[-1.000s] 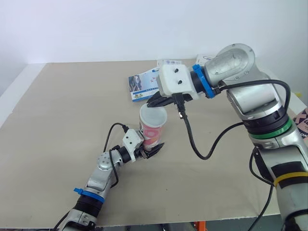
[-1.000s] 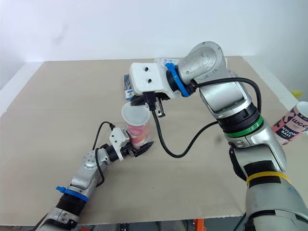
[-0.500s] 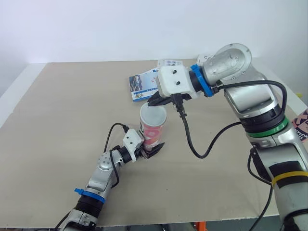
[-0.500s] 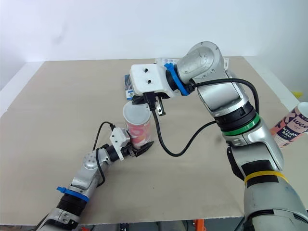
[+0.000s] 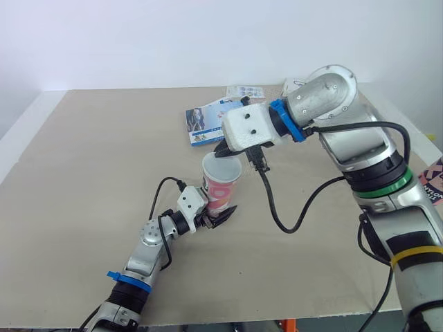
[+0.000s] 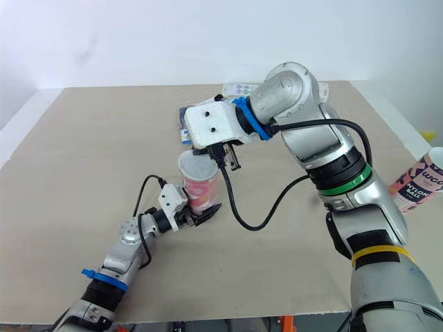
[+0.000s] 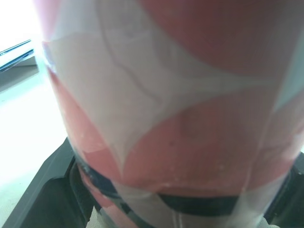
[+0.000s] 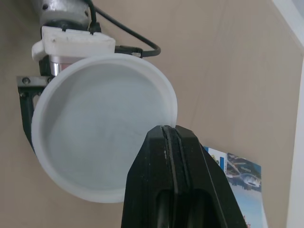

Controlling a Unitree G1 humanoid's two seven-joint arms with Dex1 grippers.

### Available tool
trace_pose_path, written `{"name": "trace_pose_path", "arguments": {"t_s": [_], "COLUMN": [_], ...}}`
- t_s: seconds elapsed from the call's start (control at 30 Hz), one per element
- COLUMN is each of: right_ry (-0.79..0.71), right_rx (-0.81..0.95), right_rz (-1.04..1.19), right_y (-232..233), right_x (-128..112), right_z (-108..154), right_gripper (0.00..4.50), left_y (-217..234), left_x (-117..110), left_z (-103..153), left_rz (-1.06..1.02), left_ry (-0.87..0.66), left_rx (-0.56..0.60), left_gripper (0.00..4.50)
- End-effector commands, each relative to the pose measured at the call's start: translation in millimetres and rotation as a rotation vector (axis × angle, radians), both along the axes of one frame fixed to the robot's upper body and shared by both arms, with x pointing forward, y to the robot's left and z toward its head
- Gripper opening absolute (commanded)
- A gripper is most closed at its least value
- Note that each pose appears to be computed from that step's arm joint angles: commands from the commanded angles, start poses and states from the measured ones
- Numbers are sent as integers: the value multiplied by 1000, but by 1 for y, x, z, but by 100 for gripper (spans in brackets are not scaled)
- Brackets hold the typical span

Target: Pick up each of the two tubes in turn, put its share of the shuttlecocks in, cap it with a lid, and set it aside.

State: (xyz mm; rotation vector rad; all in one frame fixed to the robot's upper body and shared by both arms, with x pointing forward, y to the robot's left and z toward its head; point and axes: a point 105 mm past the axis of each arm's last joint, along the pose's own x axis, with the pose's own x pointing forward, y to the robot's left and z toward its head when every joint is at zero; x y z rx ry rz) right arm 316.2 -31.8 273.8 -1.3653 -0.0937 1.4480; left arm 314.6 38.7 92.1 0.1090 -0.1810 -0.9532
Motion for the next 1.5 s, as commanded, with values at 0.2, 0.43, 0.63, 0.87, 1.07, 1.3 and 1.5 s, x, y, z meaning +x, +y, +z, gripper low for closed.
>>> {"name": "trace_pose_path", "arguments": {"t_s": [0.2,0.43,0.63,0.87,1.07,1.3,1.5], "right_ry": [-79,-89,-75,-13,97,211,230], "right_rx": [-71,-76,-70,97,158,61,-45], "right_rz": [49,51,54,74,89,42,-3], "right_y": [1,1,2,9,8,2,-4], "right_x": [-3,-2,-2,-11,-19,-13,-3], "right_z": [-4,-9,-10,20,35,-7,-42], "right_gripper": [2,141,432,445,224,9,9], "left_y": [1,2,2,2,2,1,1], "left_x": [-3,-3,-2,-3,-2,-2,-3], "left_z": [-13,-13,-13,-13,-13,-13,-14], "left_rz": [10,10,7,5,4,2,-2], "left_ry": [52,52,52,52,52,56,61], "left_rx": [5,6,6,8,8,6,10], "left_gripper": [393,393,393,393,393,393,393]}}
